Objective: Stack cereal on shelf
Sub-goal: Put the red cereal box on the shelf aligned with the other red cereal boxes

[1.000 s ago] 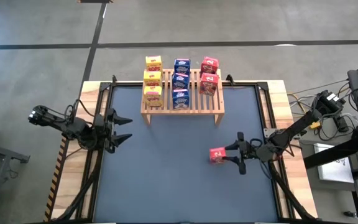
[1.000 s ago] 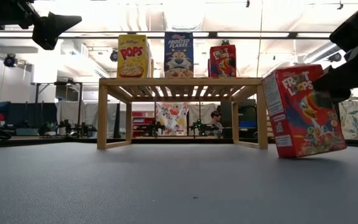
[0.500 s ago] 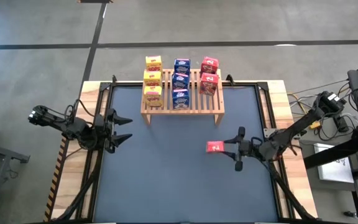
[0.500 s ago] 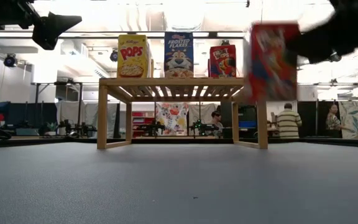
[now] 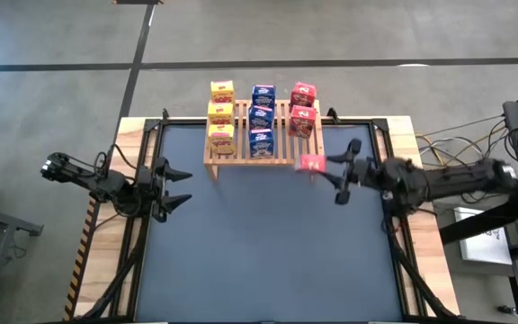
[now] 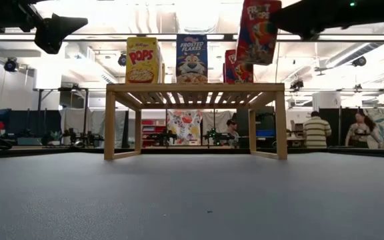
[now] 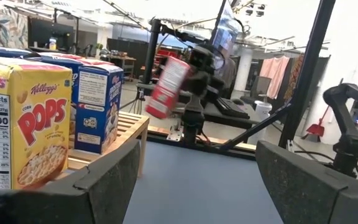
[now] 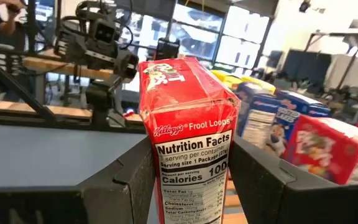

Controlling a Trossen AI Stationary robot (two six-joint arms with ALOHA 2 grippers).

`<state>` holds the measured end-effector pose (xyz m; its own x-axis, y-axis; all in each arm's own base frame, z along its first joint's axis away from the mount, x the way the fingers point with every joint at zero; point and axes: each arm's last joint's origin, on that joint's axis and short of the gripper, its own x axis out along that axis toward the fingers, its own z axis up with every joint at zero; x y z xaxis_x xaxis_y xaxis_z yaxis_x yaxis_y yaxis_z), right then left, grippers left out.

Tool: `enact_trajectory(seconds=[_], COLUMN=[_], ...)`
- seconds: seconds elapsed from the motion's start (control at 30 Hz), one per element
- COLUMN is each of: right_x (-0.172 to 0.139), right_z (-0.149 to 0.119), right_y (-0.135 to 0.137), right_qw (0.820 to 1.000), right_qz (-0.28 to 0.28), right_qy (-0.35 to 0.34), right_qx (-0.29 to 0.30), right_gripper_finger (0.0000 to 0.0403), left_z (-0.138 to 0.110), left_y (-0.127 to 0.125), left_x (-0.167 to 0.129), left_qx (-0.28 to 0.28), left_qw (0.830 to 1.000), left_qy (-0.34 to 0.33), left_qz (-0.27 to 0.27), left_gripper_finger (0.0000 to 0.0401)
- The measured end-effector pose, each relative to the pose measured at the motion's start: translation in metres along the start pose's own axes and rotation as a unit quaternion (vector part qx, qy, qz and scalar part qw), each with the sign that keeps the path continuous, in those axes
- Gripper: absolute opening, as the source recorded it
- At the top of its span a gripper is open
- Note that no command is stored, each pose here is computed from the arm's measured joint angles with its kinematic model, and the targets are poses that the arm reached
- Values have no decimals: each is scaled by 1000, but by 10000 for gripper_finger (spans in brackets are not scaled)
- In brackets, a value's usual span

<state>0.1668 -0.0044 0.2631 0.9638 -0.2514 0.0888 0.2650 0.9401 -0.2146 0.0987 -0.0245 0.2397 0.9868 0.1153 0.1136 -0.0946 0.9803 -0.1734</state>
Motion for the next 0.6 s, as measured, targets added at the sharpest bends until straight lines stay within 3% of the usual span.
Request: enact_trajectory(seconds=[0.3, 0.6], right_x=[10, 32], right_z=[18, -5], right_y=[-69, -90], right_qw=[997, 994], right_qz=[47, 53], right_qy=[35, 70], right_qx=[43, 65], right_gripper_finger=[176, 176], left_z=[-1, -1], left_y=[0, 0], left_x=[0, 0], left_qx=[3, 10], left_qw=[1000, 1000], left_qy=[4, 4], left_qz=[-2, -2], left_gripper_finger=[303, 303])
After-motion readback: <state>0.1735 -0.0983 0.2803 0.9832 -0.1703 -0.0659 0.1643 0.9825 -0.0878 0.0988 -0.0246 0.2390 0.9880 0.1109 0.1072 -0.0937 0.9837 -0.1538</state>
